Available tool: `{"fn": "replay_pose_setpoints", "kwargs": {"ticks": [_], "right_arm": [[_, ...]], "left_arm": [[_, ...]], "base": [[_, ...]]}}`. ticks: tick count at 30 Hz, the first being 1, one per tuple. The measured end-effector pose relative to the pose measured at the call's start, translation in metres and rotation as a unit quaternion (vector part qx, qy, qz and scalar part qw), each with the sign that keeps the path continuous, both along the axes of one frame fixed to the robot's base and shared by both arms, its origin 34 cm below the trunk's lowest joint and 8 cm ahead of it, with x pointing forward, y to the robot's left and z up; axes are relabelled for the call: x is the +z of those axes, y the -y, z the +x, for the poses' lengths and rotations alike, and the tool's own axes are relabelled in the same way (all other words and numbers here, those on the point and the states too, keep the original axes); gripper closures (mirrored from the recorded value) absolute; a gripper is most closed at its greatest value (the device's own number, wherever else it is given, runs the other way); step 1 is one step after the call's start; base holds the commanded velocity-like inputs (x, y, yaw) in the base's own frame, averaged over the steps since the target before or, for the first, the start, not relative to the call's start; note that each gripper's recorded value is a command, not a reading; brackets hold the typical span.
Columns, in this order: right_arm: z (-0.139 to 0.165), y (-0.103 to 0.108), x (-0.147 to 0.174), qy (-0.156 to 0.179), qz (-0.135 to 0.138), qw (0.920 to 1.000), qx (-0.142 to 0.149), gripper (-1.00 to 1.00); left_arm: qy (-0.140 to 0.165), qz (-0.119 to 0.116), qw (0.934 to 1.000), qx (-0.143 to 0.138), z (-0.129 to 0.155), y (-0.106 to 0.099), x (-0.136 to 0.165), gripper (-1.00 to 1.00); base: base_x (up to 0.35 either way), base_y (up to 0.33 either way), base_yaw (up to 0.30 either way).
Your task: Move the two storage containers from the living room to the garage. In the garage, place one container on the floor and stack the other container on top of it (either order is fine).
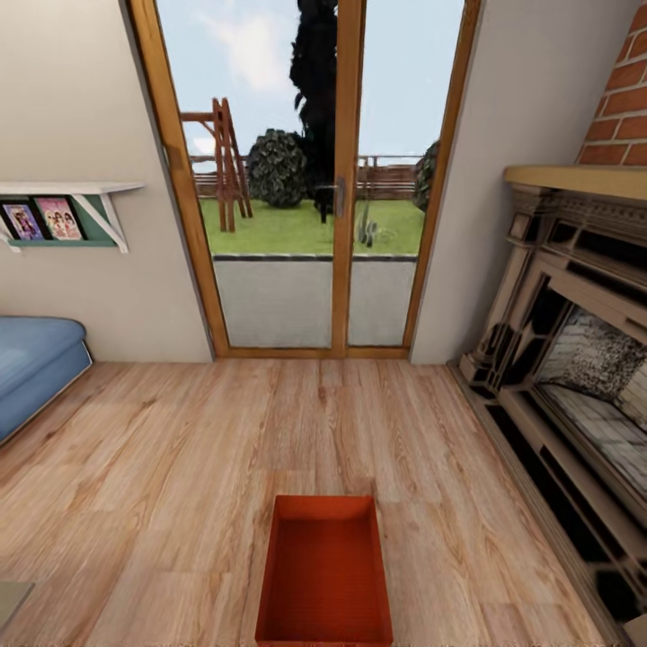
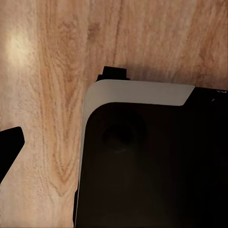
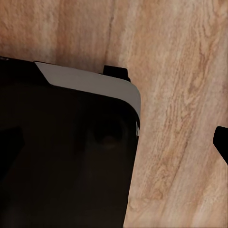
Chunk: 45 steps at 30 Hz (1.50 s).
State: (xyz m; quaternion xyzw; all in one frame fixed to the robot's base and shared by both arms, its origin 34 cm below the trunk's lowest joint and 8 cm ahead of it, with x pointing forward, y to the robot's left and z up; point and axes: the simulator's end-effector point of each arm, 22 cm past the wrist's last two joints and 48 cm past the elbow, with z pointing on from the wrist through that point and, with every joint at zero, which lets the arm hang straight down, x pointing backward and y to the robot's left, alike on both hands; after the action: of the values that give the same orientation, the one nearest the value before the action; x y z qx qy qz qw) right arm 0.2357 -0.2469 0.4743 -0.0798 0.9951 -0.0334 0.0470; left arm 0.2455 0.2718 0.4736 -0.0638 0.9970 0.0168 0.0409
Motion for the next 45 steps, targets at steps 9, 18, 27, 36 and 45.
{"fn": "replay_pose_setpoints", "kwargs": {"ticks": [9, 18, 27, 36, 45], "right_arm": [[-0.005, 0.0, -0.001, -0.007, 0.0, 1.0, 0.004, -1.0], [-0.011, 0.0, -0.003, -0.014, 0.0, 0.9999, 0.004, -1.0], [-0.017, -0.001, -0.004, -0.021, 0.001, 0.9998, 0.005, -1.0], [-0.023, -0.001, -0.005, -0.029, 0.001, 0.9996, 0.005, -1.0], [-0.029, -0.002, -0.006, -0.038, 0.004, 0.9993, 0.006, -1.0]], "left_arm": [[-0.006, 0.005, 1.0, -0.004, -0.004, -0.003, -0.001, -1.0], [-0.003, 0.006, 0.9999, -0.01, -0.002, -0.004, -0.002, -1.0], [-0.01, 0.006, 0.9999, -0.01, -0.008, -0.004, -0.004, -1.0], [-0.018, 0.006, 0.9998, -0.01, -0.013, -0.004, -0.005, -1.0], [-0.025, 0.006, 0.9996, -0.01, -0.019, -0.004, -0.006, -1.0]], "base": [[0.0, 0.0, 0.0], [0.0, 0.0, 0.0], [0.0, 0.0, 0.0], [0.0, 0.0, 0.0], [0.0, 0.0, 0.0]]}}
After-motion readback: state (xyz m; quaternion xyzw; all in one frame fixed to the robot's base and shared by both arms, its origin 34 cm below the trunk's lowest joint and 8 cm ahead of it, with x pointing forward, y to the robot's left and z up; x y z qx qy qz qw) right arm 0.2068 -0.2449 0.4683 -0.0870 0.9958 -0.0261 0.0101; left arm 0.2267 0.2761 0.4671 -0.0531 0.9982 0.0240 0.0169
